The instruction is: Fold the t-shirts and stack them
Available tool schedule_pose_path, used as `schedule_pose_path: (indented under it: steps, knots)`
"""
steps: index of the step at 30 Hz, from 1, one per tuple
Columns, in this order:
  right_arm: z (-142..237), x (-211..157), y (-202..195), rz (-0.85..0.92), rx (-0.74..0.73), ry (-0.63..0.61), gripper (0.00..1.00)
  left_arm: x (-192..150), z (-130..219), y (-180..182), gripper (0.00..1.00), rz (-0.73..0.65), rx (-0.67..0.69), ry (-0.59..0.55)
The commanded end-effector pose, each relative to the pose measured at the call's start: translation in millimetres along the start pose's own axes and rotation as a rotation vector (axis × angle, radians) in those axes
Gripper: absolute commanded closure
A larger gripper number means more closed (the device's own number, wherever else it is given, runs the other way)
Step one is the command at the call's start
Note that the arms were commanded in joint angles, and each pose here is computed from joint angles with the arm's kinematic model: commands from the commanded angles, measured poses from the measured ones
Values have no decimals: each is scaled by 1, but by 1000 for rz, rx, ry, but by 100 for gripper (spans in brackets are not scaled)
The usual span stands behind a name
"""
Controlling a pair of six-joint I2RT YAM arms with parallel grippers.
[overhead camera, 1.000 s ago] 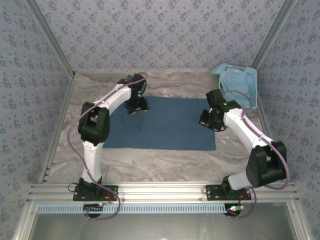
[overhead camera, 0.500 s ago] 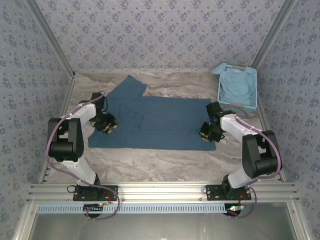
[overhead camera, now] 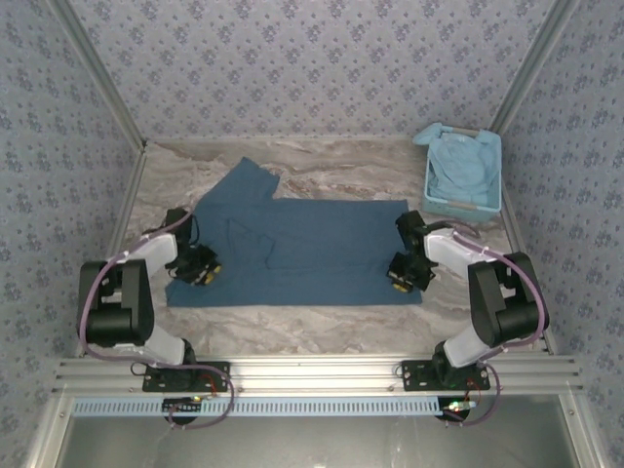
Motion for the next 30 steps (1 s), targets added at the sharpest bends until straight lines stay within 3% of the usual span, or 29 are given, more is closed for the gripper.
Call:
schedule_pose_path:
  steps: [1,6,18,24,30]
  knots:
    - [-4,-34,-24,22,-132,99,89,-17,-7,54,75,80,185,26]
    - [0,-51,-27,71,-172,110,87,-27,3,75,74,121,199,30]
    - [-2,-73,-10,163,-153,177,86,-31,5,87,72,119,218,22]
    - [37,-60,15,225,-121,34,85,-8,33,70,66,81,216,-67]
    - [92,-18,54,293,57,-192,62,41,61,5,53,17,65,-151]
Point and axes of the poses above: each hand's point on the last joint's axis, 136 mm out from that joint toward the fingers, its own z axis back along the fingers, its own y axis along the line the jaws close on, x = y × z, the point moved 5 cm from there along z, back along the fingers, and after that the axes turned 1 degree about z, right-handed, at the moved point
